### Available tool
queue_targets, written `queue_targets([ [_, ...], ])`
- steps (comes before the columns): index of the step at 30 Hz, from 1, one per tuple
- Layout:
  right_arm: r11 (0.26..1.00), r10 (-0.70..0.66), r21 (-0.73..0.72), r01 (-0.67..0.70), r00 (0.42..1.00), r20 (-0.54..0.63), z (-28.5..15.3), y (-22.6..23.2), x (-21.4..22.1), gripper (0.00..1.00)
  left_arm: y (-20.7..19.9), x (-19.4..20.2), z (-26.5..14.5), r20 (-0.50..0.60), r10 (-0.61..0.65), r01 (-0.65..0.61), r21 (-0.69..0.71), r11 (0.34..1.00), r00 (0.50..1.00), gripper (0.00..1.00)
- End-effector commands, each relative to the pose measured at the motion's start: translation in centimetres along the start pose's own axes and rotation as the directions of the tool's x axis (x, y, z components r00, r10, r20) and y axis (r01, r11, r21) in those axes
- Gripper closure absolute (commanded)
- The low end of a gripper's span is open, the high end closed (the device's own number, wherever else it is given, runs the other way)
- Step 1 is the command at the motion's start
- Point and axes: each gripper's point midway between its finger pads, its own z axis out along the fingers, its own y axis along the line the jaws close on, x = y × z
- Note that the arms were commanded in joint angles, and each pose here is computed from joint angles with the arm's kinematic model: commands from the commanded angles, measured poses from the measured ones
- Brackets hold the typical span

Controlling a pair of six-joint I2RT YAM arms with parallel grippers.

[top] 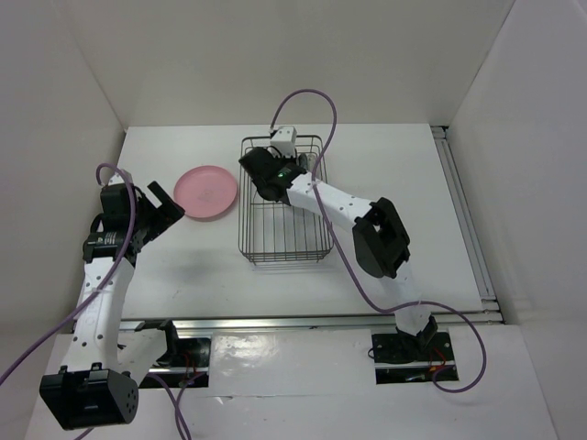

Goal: Load the plates into the dish rack

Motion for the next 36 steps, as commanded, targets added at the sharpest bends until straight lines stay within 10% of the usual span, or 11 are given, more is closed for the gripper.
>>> queue_targets([
  [1, 0.999, 0.033, 0.014, -0.034, 0.999, 0.006, 0.2, -0.1, -0.5, 0.79, -0.5, -0.9, -0.2, 0.041, 0.008, -0.009, 0.028, 1.0, 0.999, 0.0],
  [7, 0.999, 0.034, 0.01, -0.035, 0.999, 0.011, 0.3, 0.2, -0.6, 0.68, -0.5, -0.9, -0.2, 0.041, 0.008, -0.009, 0.028, 1.0, 0.999, 0.0],
  [15, 1.0, 0.007, -0.027, -0.005, 0.998, 0.063, 0.1, 0.5, -4.1, 0.29, -0.6, -0.8, -0.2, 0.036, 0.008, -0.01, 0.036, 0.999, 0.999, 0.0],
  [25, 0.973, 0.106, -0.222, -0.064, 0.978, 0.182, -5.3, 0.2, -13.9, 0.18, -0.5, -0.7, 0.4, 0.017, 0.002, -0.003, 0.029, 1.0, 1.0, 0.0],
  [31, 0.848, 0.304, -0.507, -0.156, 0.926, 0.225, -13.7, -6.4, -18.3, 0.14, -1.1, 2.5, 3.9, -0.154, -0.092, 0.102, 0.054, 0.993, 0.984, 0.0],
  [36, 0.713, 0.335, -0.683, -0.161, 0.933, 0.129, -16.7, -7.6, -11.8, 0.06, -0.5, 5.1, 9.3, -0.244, -0.336, 0.336, -0.044, 0.941, 0.91, 0.0],
])
